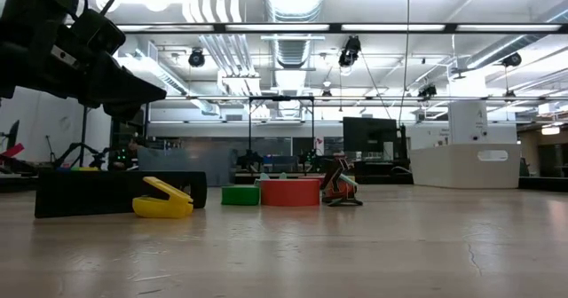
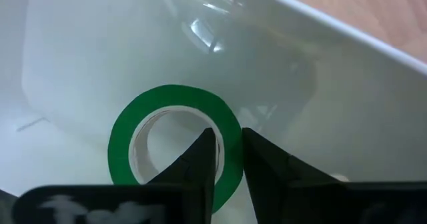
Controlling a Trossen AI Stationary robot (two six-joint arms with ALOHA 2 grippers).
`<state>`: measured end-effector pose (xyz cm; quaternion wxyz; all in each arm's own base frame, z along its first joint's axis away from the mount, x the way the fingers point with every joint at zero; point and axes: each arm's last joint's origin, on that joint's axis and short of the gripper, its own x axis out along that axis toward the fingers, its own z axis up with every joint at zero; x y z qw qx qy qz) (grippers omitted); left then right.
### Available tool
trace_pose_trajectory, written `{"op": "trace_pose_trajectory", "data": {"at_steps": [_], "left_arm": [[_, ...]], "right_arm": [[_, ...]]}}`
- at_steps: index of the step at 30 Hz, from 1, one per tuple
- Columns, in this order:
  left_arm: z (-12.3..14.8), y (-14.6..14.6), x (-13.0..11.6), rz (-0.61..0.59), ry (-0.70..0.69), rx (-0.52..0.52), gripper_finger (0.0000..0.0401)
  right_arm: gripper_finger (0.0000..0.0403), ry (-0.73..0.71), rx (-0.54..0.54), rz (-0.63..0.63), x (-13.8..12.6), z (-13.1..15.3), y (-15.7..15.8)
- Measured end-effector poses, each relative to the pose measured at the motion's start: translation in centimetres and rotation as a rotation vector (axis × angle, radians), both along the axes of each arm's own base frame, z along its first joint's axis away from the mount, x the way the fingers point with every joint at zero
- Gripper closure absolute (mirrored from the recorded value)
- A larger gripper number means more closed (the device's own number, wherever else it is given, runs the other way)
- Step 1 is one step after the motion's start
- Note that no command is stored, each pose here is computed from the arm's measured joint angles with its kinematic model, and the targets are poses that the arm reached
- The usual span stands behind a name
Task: Pick and place Stapler, Stapler remover, tape
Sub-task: Put the green tape into the bottom white bin, then put the yellow tape into the bottom white bin
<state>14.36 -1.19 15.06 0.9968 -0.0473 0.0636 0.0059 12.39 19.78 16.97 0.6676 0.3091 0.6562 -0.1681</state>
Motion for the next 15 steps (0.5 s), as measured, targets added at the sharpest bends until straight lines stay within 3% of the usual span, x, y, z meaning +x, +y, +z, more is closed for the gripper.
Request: {"op": "trace_pose_trajectory", "data": {"at_steps": [15], "left_arm": [[0.0,0.0,0.0,0.0,0.0,0.0,0.0381]], "right_arm": [[0.0275,-0.005,0.026,-0.045,-0.12,0.63,-0.2]]}}
